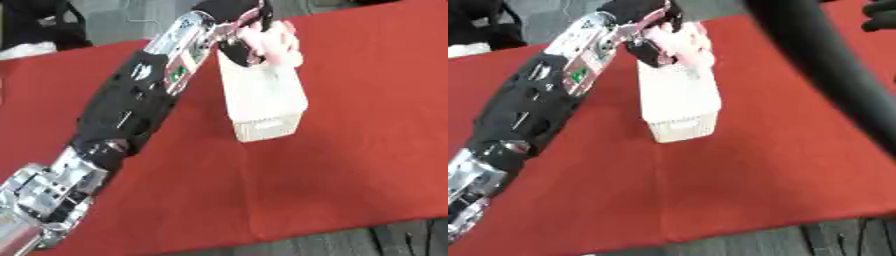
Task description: Pick up objects on the table and place them in the box.
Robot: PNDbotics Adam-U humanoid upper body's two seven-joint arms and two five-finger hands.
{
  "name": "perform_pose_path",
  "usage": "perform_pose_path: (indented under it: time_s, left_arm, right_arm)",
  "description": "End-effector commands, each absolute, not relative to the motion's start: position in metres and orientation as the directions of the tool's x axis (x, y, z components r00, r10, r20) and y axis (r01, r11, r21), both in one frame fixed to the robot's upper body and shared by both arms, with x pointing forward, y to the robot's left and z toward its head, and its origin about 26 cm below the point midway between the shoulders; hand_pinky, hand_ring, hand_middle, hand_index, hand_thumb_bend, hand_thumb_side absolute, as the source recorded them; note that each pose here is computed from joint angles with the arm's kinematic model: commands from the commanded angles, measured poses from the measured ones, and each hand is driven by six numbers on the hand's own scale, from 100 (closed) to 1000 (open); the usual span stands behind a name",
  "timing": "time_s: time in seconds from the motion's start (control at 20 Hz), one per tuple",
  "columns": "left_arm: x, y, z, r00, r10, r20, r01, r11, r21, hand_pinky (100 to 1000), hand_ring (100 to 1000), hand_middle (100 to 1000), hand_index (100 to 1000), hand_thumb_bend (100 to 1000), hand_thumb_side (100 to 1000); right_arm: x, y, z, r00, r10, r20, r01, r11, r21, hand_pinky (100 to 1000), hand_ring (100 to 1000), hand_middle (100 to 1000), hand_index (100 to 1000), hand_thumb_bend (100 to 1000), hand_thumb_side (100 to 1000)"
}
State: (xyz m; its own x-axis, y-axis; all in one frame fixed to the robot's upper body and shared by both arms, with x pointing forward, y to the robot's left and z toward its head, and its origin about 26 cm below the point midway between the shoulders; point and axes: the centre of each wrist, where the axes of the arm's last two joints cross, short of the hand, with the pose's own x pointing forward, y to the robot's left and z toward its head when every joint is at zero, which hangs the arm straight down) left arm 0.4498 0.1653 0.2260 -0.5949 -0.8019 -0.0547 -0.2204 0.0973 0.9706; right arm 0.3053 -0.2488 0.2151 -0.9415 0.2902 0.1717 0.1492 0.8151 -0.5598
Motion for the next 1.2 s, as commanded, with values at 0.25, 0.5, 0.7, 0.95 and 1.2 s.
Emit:
perform_pose_path:
  time_s: [0.25,0.5,0.7,0.95,1.2]
  left_arm:
    - [0.454,0.174,0.227,-0.587,-0.807,-0.056,-0.238,0.107,0.965,100,266,341,404,194,100]
    - [0.458,0.182,0.223,-0.570,-0.816,-0.099,-0.205,0.024,0.978,360,557,588,673,401,541]
    - [0.461,0.186,0.221,-0.567,-0.815,-0.120,-0.187,-0.014,0.982,700,827,847,923,689,836]
    - [0.462,0.189,0.222,-0.565,-0.816,-0.121,-0.216,0.005,0.976,816,904,917,970,844,882]
    - [0.463,0.192,0.224,-0.554,-0.822,-0.130,-0.245,0.011,0.970,835,923,934,984,872,884]
  right_arm:
    - [0.304,-0.249,0.223,-0.946,0.289,0.145,0.162,0.812,-0.561,606,694,791,715,100,805]
    - [0.304,-0.250,0.223,-0.946,0.291,0.145,0.163,0.812,-0.560,606,694,791,715,100,806]
    - [0.304,-0.249,0.223,-0.946,0.291,0.146,0.164,0.813,-0.559,606,694,791,714,100,801]
    - [0.304,-0.250,0.223,-0.945,0.292,0.146,0.164,0.813,-0.559,606,693,791,714,100,803]
    - [0.304,-0.250,0.222,-0.945,0.292,0.148,0.164,0.813,-0.559,606,693,791,714,100,803]
